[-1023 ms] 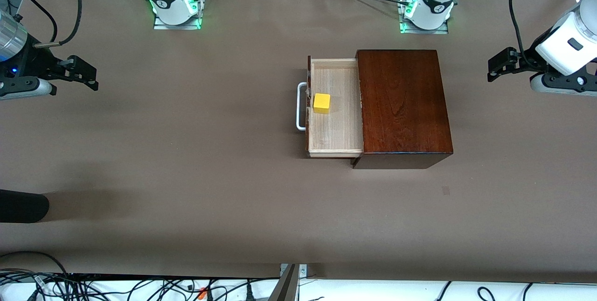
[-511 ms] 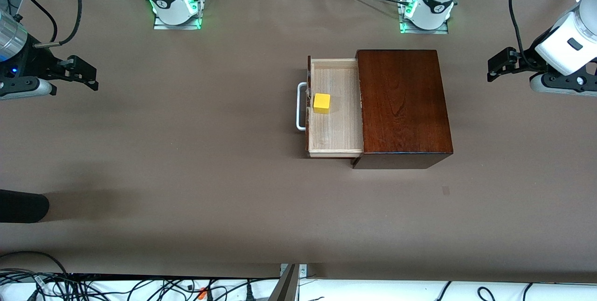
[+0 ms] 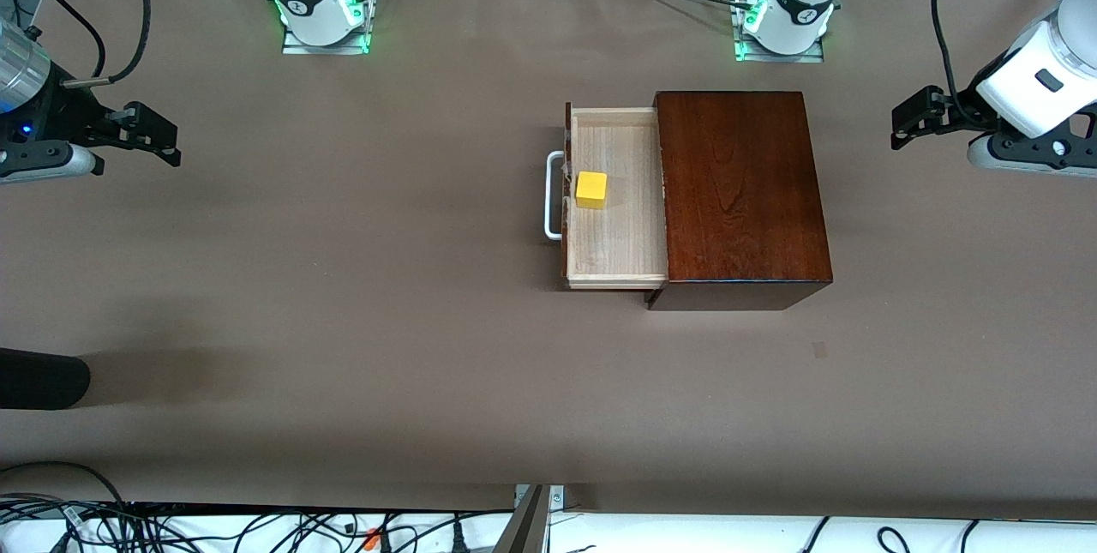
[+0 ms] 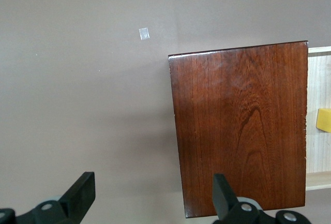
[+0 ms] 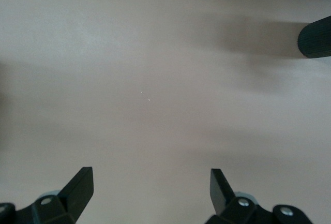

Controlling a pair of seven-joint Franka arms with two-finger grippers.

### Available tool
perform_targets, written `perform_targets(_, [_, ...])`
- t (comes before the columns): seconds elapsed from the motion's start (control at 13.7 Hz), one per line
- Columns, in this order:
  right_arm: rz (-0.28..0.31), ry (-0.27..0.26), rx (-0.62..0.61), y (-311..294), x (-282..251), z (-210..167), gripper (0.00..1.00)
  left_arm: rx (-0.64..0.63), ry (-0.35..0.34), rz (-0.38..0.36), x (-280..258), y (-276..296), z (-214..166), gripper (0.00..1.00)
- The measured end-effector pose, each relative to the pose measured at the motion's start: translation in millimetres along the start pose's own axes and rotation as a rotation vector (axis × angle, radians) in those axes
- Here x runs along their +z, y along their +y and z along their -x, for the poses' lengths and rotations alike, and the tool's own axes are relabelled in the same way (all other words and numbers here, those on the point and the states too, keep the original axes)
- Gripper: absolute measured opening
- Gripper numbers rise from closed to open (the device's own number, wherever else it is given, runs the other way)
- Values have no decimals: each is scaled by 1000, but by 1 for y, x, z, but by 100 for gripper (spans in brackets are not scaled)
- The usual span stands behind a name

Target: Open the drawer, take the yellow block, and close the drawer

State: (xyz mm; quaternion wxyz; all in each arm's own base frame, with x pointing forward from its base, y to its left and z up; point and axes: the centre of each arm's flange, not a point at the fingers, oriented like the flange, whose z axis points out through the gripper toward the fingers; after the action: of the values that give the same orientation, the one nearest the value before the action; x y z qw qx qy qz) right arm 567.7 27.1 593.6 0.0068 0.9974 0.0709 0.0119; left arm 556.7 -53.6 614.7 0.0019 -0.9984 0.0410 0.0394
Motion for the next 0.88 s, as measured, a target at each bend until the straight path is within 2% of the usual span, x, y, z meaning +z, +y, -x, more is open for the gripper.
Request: perform_targets(0.88, [0,1,0,0,0,0,100,3,-3,5,1,2,0,100])
